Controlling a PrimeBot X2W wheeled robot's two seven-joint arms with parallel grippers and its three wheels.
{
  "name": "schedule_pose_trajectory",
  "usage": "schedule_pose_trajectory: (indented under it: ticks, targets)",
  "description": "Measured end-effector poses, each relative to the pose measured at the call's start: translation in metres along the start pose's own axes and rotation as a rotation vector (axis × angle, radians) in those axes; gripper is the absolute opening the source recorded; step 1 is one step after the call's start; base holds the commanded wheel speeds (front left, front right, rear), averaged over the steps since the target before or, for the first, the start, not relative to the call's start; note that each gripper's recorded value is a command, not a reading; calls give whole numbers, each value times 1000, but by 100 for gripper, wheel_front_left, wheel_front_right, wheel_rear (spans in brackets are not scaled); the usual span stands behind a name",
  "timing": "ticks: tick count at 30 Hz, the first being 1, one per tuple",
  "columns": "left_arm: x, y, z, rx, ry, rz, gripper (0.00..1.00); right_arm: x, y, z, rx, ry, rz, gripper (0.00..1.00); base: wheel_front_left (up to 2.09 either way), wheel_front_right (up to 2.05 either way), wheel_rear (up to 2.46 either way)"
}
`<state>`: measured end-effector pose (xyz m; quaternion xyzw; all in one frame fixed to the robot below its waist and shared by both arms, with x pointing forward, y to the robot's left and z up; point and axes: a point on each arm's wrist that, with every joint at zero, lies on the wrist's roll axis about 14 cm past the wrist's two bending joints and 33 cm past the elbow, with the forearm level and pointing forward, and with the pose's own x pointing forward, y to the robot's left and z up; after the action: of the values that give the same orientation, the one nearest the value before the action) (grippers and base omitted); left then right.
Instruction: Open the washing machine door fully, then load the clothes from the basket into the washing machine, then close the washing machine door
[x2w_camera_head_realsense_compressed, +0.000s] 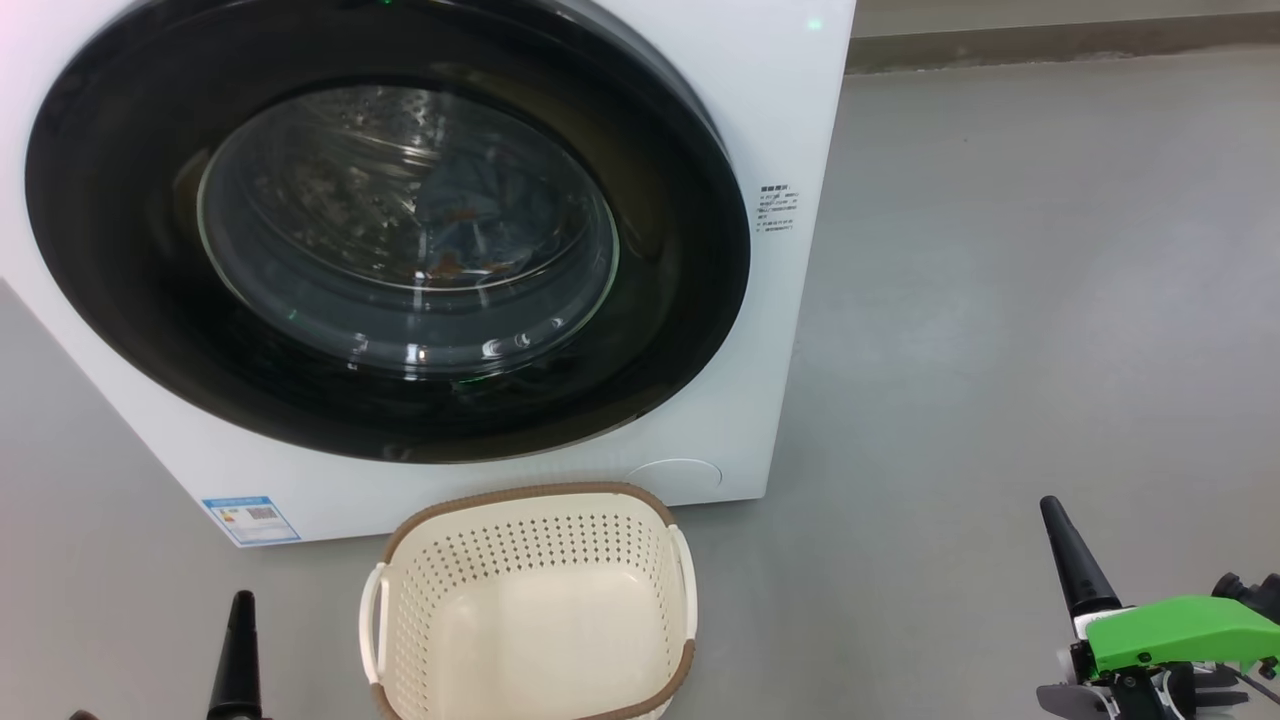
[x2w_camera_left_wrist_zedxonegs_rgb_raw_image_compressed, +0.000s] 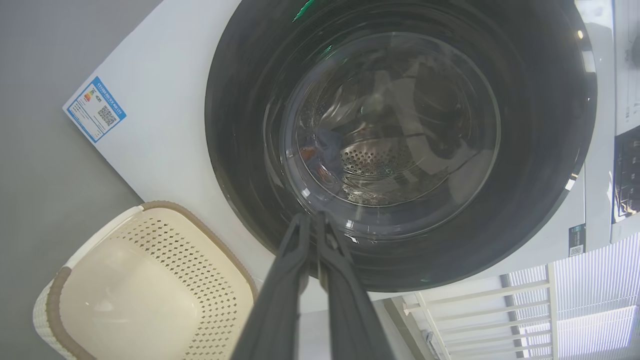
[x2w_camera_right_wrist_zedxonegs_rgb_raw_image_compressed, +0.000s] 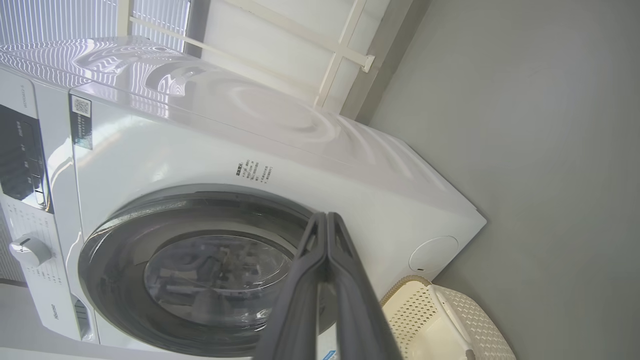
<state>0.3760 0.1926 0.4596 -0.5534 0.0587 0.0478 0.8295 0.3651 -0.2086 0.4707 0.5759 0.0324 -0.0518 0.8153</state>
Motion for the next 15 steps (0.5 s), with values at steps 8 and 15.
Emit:
schedule_pose_trajectory:
  ticks: [8,15]
  targets:
    - [-2,-2,1,-84,4,-7,0,1,0,2,72,-2,0,0,0,0,0]
    - [-3,-4,2,-160,6,-18,0,3,2,0,137,6,5,0,0,0,0]
